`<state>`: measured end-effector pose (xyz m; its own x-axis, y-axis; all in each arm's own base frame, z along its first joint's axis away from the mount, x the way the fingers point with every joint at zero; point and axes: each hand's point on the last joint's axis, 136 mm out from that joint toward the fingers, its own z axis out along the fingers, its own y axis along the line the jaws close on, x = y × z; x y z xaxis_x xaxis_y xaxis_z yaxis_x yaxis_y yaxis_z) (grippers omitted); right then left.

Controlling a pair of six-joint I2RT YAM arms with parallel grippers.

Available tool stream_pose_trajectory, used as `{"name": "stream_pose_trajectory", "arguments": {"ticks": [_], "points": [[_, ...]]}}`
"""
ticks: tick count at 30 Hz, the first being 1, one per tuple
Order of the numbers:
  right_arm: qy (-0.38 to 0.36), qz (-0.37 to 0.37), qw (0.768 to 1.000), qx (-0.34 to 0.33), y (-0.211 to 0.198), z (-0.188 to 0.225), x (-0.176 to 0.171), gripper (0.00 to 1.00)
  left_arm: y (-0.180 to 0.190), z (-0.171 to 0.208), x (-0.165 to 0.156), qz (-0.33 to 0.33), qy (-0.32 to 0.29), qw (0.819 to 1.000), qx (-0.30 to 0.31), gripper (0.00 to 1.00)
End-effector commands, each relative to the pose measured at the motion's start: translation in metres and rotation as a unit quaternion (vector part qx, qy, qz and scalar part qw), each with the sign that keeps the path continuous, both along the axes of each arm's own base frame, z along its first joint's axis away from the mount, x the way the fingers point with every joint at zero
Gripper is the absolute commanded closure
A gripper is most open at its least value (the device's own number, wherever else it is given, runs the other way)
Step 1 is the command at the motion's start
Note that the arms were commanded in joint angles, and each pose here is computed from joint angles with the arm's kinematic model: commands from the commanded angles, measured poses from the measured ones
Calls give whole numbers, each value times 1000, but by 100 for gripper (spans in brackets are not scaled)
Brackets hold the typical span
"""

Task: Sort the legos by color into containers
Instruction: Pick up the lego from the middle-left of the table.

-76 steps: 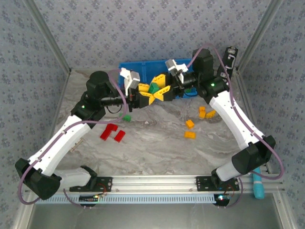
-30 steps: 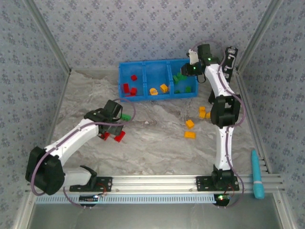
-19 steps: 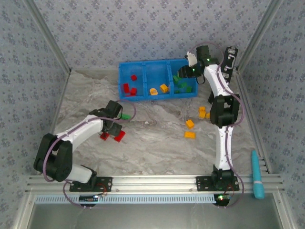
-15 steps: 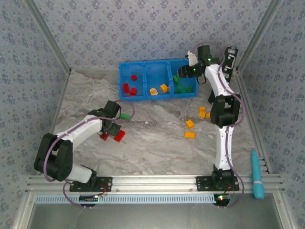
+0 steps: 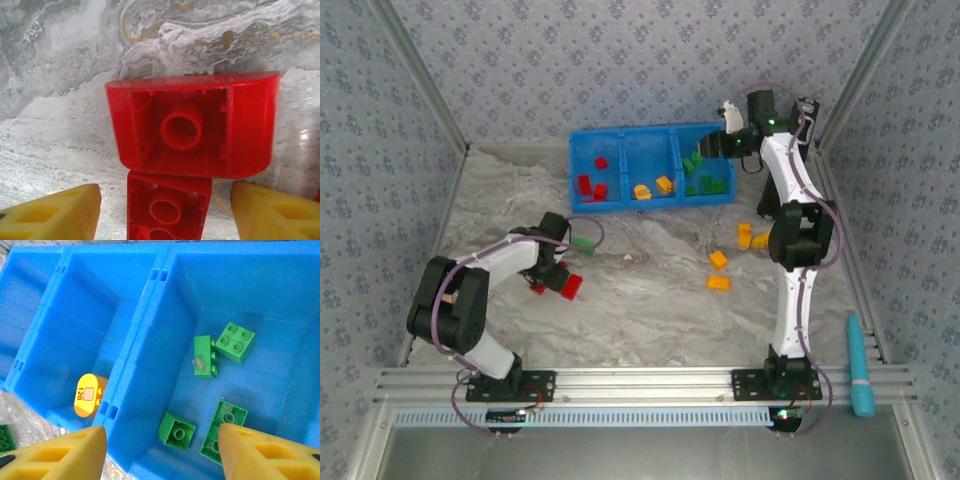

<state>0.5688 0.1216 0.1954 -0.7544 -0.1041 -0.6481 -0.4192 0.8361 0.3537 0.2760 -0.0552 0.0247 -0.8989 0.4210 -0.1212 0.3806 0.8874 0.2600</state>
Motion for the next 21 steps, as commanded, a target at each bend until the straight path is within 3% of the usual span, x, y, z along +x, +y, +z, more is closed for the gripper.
{"name": "stream_pose_trajectory", "arguments": {"ticks": [1, 2, 12, 15, 21], "points": [[-10, -2, 1000, 5, -9, 22, -10, 38, 8, -9, -7, -18, 29, 999, 22, 51], [-11, -3, 1000, 4, -10, 22, -10, 38, 10, -11, -7, -18, 32, 999, 28, 58], [-14, 7, 1000, -4, -8, 33, -28, 37, -4, -5, -14, -23, 76, 997, -14, 64], [-28, 38, 999, -16, 7, 37, -49, 35, -20, 32, -1, -13, 52, 998, -24, 64], [-79, 135, 987, -38, 73, 42, -112, 35, -57, 141, 57, -9, -98, 989, -107, 67]]}}
